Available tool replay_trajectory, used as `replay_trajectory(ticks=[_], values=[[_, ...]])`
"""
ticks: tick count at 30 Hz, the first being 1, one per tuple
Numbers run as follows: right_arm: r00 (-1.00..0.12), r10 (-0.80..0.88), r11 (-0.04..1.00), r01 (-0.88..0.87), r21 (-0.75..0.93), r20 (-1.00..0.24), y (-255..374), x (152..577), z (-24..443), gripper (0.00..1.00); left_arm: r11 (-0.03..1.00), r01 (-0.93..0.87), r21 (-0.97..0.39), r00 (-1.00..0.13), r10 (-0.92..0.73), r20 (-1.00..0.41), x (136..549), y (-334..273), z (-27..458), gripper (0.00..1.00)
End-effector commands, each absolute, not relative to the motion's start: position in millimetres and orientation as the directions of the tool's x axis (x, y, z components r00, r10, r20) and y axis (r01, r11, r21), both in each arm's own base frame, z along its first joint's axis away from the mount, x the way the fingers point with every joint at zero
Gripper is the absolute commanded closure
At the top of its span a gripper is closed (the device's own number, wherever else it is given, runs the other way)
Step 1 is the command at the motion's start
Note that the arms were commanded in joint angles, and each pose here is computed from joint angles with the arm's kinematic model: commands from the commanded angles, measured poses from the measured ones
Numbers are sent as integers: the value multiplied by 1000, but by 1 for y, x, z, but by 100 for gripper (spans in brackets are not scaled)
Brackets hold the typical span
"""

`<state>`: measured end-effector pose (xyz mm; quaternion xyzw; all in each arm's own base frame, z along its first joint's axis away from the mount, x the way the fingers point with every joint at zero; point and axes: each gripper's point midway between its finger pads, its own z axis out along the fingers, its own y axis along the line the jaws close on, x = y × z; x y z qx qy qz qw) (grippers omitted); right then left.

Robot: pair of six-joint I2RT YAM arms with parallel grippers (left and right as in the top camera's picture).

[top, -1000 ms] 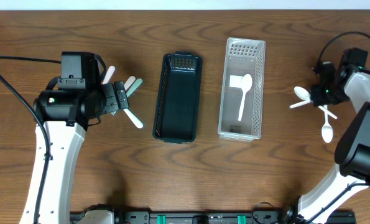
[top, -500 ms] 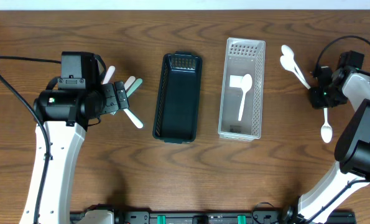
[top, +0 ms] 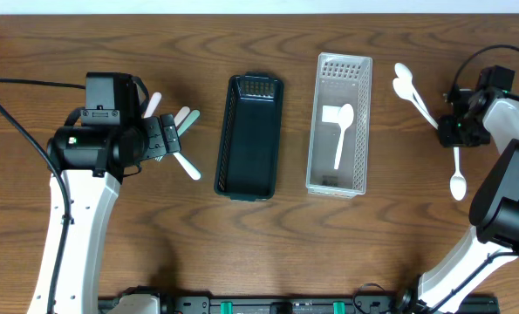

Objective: Pack container

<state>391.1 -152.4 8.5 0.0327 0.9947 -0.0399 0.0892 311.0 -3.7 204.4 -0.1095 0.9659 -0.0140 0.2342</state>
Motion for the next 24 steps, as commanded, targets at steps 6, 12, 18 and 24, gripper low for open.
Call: replay_trajectory(ticks=[6,12,18,24], values=[[-899,425,900,433,-60,-104,-169,361,9,71,976,-210,-66,-857,-216,-468,314,0,212,2],[-862,504,856,508,-95,-58,-183,340,7,61,976,-210,-66,-857,-216,-468,314,0,212,2],[-866,500,860,500,-99,-30,-181,332,3,73,976,-210,-66,-857,-216,-468,314,0,212,2],[-869,494,864,494,-99,-19,-175,325,-11,75,976,-210,-66,-857,-216,-468,314,0,212,2]])
